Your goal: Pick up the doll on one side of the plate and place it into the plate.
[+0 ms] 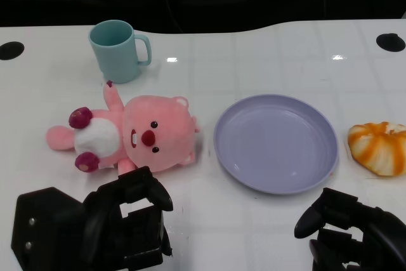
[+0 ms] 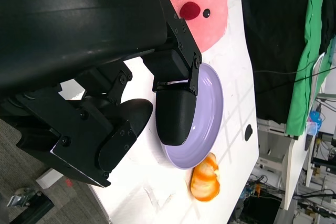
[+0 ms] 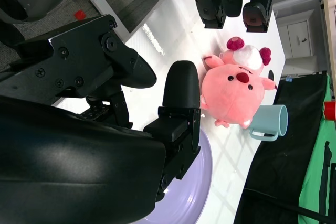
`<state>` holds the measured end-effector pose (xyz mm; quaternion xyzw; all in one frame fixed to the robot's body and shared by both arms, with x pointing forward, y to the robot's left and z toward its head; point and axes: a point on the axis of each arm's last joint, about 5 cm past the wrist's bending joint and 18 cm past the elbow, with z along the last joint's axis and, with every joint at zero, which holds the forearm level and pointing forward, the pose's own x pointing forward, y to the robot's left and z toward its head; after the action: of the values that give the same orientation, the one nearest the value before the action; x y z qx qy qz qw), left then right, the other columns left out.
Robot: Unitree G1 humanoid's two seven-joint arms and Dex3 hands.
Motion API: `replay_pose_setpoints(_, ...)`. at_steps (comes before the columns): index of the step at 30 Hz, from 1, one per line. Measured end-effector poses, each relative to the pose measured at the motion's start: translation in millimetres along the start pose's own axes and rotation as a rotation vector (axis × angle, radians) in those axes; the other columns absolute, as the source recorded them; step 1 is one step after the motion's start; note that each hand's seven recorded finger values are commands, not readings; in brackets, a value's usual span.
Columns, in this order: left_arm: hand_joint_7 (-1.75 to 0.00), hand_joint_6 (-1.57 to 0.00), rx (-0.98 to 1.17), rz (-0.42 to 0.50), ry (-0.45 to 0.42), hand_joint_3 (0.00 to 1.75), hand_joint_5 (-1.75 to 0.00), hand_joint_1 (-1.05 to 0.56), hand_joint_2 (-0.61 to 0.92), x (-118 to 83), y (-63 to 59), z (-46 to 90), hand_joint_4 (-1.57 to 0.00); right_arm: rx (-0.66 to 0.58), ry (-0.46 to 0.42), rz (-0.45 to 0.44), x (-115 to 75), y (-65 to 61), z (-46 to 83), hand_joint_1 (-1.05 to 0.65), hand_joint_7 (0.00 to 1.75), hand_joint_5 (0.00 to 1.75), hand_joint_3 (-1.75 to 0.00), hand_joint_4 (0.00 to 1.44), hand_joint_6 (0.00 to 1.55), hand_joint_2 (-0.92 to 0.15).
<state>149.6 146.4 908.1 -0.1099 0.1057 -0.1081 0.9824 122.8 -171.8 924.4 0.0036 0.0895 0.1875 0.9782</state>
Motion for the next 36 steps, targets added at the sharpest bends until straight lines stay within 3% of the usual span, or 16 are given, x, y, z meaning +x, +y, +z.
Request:
replay_pose_setpoints(16,-1.57,-0.80,0.006,-0.006,-0.004,1.39,-1.75,-0.06,0.43,-0.8,2.3,1.3,-0.90,-0.005,-0.001,-0.004,-0.1,0.2,0.4,-0.13,1.44,1.75,-1.05,0.65,0.49,-0.67)
replay_pose_setpoints(23,-1.32,-0.82,0.008,0.003,-0.022,1.24,-1.63,-0.05,0.52,-0.9,4.4,2.5,-0.82,-0.012,-0.002,-0.006,0.5,0.1,0.9,-0.11,1.44,1.75,-1.06,0.65,0.49,-0.66)
replay_pose_setpoints(32,-0.80,-0.75,0.108,-0.009,-0.108,0.90,-1.15,-0.15,0.58,0.5,7.4,5.3,-0.67,-0.017,-0.006,-0.005,0.8,0.1,1.1,-0.11,1.44,1.75,-1.06,0.66,0.49,-0.66)
replay_pose_setpoints(36,-0.62,-0.72,0.146,-0.012,-0.133,0.71,-1.06,-0.20,0.66,1.6,9.0,8.1,-0.61,-0.020,-0.016,-0.002,0.8,0.1,1.5,-0.10,1.44,1.75,-1.07,0.66,0.49,-0.66)
